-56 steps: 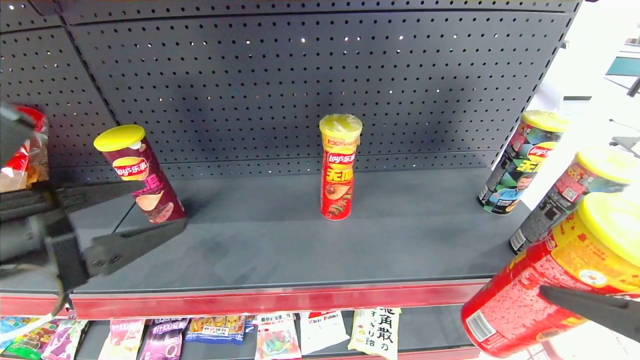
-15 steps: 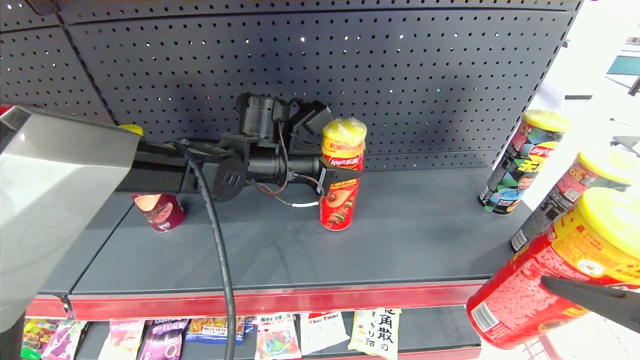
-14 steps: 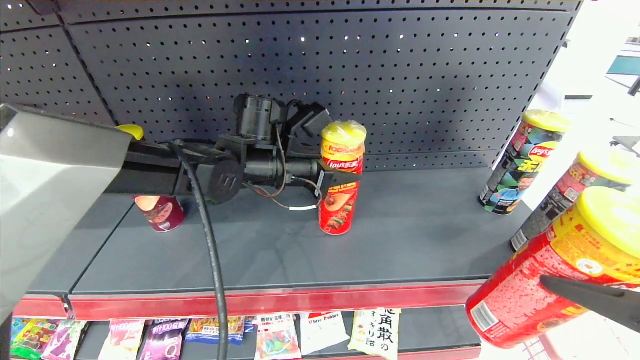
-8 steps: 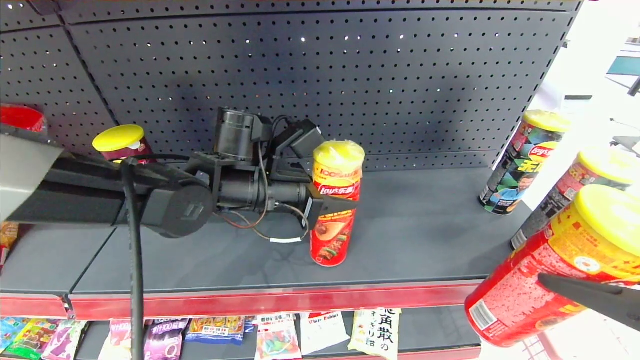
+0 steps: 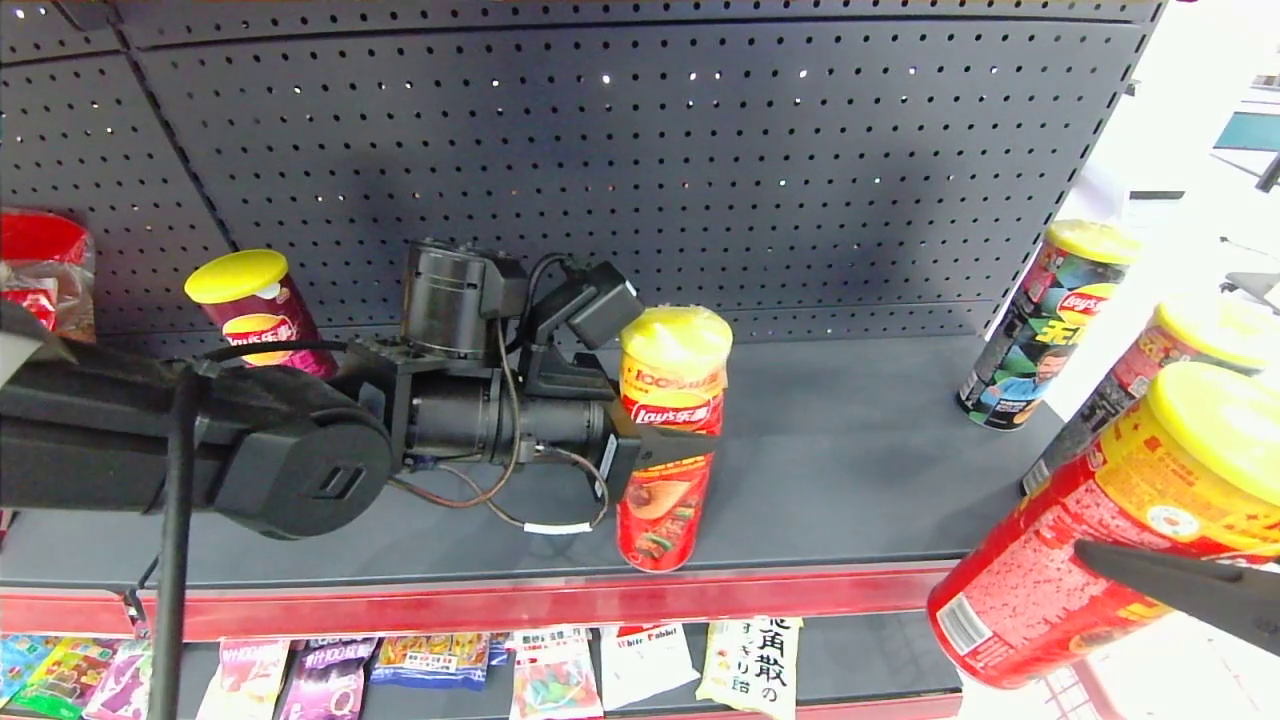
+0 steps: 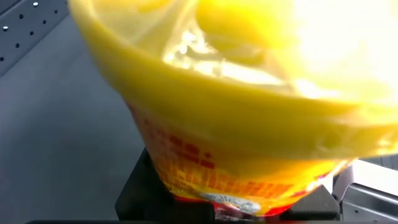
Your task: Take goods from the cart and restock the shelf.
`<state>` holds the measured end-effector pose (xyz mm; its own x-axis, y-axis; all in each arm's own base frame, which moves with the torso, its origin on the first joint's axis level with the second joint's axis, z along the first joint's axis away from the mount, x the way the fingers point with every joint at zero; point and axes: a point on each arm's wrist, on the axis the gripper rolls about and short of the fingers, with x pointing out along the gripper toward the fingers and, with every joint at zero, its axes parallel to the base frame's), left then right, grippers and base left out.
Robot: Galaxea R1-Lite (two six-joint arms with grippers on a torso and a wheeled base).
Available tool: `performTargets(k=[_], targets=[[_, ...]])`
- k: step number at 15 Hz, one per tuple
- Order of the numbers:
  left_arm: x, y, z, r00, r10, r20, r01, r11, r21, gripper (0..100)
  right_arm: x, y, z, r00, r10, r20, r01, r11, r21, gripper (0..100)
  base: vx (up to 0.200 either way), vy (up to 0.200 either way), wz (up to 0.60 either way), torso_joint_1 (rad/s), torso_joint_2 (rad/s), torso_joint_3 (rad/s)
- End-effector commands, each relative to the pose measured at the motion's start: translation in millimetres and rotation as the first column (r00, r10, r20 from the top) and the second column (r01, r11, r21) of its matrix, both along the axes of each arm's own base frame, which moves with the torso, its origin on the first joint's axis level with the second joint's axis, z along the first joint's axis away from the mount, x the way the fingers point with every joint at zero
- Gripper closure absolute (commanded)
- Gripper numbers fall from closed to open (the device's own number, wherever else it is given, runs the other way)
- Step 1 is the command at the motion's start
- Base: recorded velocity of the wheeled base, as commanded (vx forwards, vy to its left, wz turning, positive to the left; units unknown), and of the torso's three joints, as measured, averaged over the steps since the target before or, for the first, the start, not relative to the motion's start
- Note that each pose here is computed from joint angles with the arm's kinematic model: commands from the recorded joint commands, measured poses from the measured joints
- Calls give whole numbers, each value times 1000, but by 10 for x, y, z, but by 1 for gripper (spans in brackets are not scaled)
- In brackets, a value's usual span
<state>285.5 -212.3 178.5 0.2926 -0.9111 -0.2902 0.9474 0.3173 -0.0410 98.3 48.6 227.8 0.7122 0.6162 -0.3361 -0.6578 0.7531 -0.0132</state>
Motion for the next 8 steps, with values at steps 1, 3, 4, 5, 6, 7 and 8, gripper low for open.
performTargets(k=[1, 3, 4, 5, 6, 7, 8], targets=[[-25, -4, 19, 1000, -1, 4, 1, 1000, -2, 100, 2, 1, 2, 1000, 0, 0, 0, 1000, 0, 100, 0, 0, 0, 0, 0, 0], [-47, -21, 26, 1000, -8, 6, 8, 1000, -3, 100, 2, 1, 2, 1000, 0, 0, 0, 1000, 0, 100, 0, 0, 0, 0, 0, 0], [-59, -26, 23, 1000, -11, 4, 11, 1000, -2, 100, 5, 3, -4, 1000, 0, -3, 0, 1000, -1, 100, 0, 0, 0, 0, 0, 0], [-70, -18, 14, 1000, -11, 1, 11, 1000, 1, 100, 5, 3, 1, 1000, 0, -1, 0, 1000, -1, 100, 0, 0, 0, 0, 0, 0], [-88, -6, -15, 1000, -11, -8, 11, 1000, 7, 100, 5, 3, -1, 1000, 0, -3, 0, 1000, -1, 100, 0, 0, 0, 0, 0, 0], [-112, 12, -15, 1000, -11, -9, 11, 1000, 8, 100, 5, 3, -1, 1000, 0, -3, 0, 1000, -1, 100, 0, 0, 0, 0, 0, 0], [-131, 25, -35, 1000, -11, -17, 11, 1000, 13, 100, 5, 3, -1, 1000, 0, -3, 0, 1000, -1, 100, 0, 0, 0, 0, 0, 0]])
